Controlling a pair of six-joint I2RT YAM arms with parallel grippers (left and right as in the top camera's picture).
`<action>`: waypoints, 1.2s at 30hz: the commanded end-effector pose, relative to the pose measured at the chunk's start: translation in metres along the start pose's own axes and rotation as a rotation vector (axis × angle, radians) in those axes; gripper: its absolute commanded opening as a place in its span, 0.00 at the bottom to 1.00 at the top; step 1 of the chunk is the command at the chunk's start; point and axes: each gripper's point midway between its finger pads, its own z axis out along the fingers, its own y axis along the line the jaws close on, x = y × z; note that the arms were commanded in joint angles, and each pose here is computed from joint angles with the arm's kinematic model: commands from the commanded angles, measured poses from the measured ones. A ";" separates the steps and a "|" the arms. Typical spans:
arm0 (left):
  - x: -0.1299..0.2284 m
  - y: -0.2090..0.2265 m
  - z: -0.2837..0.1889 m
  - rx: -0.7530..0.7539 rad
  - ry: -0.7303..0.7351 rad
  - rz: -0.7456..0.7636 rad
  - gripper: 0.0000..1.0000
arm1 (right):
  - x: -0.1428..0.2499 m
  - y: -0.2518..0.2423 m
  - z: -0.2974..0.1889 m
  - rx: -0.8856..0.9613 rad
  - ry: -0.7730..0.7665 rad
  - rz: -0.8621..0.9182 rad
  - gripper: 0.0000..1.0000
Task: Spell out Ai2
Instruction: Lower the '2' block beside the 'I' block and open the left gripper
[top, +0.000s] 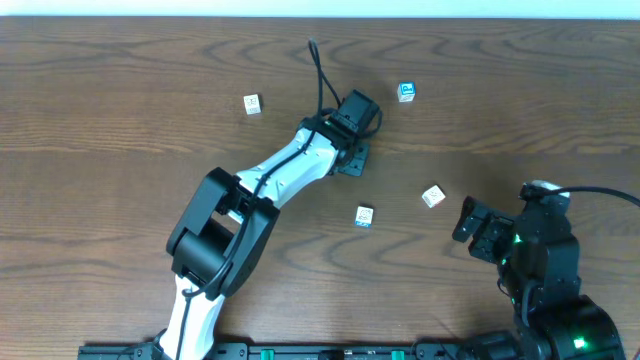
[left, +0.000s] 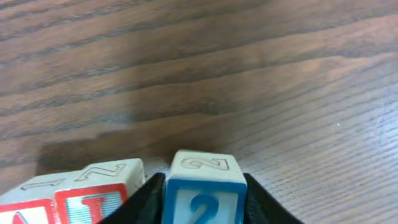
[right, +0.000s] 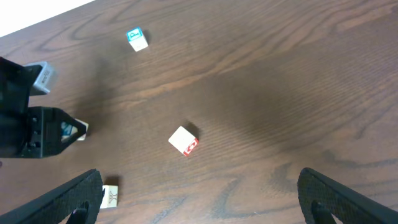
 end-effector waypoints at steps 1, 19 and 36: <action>-0.006 -0.001 -0.001 -0.012 -0.015 -0.006 0.43 | 0.000 -0.004 0.001 0.015 -0.005 0.025 0.99; -0.022 0.002 -0.002 -0.035 -0.082 0.049 0.52 | 0.000 -0.004 0.001 0.015 -0.005 0.025 0.99; -0.054 -0.024 -0.047 0.043 -0.108 0.093 0.06 | 0.000 -0.004 0.001 0.015 -0.004 0.024 0.99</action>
